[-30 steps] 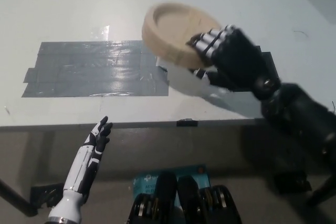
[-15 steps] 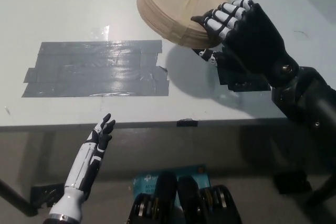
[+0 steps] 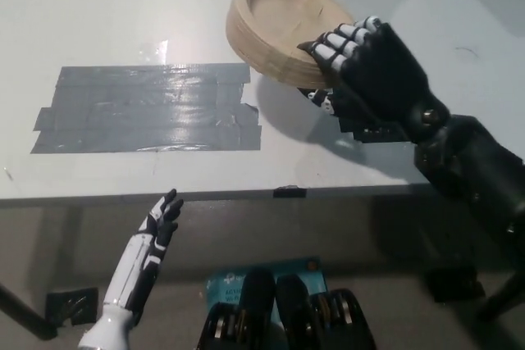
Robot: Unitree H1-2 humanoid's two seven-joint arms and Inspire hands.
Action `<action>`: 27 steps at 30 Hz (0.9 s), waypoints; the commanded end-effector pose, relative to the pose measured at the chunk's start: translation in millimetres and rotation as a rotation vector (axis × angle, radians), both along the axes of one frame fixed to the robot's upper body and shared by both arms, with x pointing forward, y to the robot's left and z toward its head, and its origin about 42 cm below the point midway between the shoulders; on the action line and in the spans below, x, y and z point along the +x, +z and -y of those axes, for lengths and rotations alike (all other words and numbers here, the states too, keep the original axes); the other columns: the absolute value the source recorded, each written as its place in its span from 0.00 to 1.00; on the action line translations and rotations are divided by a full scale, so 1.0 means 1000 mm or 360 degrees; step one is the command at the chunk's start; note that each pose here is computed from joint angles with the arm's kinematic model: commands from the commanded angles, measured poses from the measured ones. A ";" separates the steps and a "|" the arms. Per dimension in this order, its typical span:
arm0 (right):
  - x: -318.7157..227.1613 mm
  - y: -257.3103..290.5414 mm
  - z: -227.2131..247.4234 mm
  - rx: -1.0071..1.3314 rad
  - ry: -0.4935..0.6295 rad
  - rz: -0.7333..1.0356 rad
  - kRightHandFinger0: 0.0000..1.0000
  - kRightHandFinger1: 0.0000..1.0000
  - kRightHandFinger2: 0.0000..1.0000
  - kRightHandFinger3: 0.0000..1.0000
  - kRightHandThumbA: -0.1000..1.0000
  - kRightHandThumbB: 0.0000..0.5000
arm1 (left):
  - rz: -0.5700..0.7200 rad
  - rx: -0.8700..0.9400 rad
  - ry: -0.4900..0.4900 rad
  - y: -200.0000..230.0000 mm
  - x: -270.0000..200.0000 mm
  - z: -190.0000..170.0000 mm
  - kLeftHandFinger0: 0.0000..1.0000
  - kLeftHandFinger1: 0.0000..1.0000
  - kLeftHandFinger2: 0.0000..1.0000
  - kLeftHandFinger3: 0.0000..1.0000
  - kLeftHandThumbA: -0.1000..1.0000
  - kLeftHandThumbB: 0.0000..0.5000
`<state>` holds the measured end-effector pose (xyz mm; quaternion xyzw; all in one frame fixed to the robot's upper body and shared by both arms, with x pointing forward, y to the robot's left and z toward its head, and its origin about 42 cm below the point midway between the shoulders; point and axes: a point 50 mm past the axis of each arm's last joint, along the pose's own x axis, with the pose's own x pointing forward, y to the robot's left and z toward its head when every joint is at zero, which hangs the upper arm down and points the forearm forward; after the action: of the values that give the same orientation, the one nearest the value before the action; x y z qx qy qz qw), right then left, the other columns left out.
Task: A stack of plates is kept in the middle of the desk close to the robot and the robot grabs the stack with its right hand, picks it up and hands it to a person.
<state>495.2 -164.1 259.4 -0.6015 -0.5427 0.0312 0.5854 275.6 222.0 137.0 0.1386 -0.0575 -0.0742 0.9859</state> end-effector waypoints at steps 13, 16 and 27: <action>0.051 0.048 -0.044 -0.0223 -0.0513 -0.0696 1.00 1.00 1.00 1.00 0.67 1.00 | 0.0114 0.0044 -0.0041 0.021 0.006 0.001 1.00 1.00 1.00 1.00 1.00 0.00; 0.045 0.046 -0.045 -0.0236 -0.0521 -0.0721 1.00 1.00 1.00 1.00 0.72 1.00 | 0.0121 0.0042 -0.0041 0.022 0.008 0.000 1.00 1.00 1.00 1.00 1.00 0.00; 0.018 0.064 -0.030 -0.0130 -0.0445 -0.0730 1.00 1.00 1.00 1.00 0.85 1.00 | 0.0121 0.0044 -0.0044 0.022 0.010 0.001 1.00 1.00 1.00 1.00 1.00 0.00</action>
<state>513.6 -126.6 244.5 -0.6789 -0.3767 0.1132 0.6200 277.6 221.2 137.2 0.1408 -0.0534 -0.0747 0.9858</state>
